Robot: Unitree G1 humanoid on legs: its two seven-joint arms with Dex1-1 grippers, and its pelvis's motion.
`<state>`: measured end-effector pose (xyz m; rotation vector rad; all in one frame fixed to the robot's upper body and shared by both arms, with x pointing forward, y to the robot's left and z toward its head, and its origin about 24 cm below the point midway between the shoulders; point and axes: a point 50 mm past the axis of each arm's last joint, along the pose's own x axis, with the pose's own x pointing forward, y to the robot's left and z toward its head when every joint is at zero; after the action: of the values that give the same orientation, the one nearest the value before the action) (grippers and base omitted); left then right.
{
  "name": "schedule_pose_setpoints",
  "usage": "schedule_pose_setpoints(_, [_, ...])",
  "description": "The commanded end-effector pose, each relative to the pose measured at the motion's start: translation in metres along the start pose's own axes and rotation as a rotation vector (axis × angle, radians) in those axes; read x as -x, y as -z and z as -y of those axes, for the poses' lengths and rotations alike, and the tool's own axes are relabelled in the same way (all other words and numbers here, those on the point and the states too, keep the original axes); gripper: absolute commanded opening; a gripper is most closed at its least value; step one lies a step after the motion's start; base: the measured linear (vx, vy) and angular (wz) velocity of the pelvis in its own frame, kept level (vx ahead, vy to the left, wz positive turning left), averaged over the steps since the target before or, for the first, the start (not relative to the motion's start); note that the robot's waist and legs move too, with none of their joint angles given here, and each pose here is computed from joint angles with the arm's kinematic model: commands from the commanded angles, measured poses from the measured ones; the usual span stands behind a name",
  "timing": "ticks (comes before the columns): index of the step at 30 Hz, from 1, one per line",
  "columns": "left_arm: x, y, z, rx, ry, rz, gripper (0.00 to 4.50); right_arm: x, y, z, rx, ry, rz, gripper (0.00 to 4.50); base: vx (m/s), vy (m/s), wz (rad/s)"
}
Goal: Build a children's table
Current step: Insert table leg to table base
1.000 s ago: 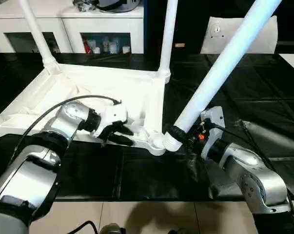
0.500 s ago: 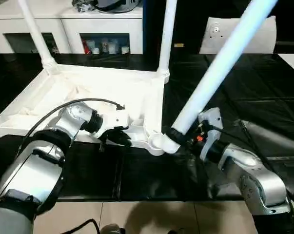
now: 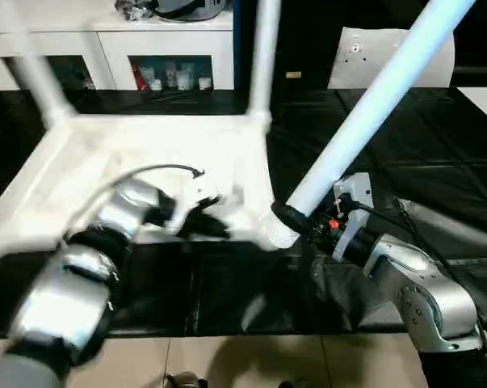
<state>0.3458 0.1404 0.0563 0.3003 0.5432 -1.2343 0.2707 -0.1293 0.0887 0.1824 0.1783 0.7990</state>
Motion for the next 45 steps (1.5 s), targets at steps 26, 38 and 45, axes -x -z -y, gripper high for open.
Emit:
schedule_pose_setpoints(26, [0.011,0.034,0.041,-0.263,0.142,-0.229,0.0,-0.017,0.007,0.01,0.158,-0.133,-0.185,1.91,0.0,0.0,0.0])
schedule_pose_setpoints(38, [0.008,0.024,0.048,-0.335,0.26,-0.197,0.0,-0.027,0.018,0.01,0.103,-0.176,-0.215,1.9,0.0,0.0,0.0])
schedule_pose_setpoints(45, [0.006,0.023,0.046,-0.391,0.26,-0.227,0.0,-0.028,0.025,0.008,0.1,-0.243,-0.27,1.89,0.0,0.0,0.0])
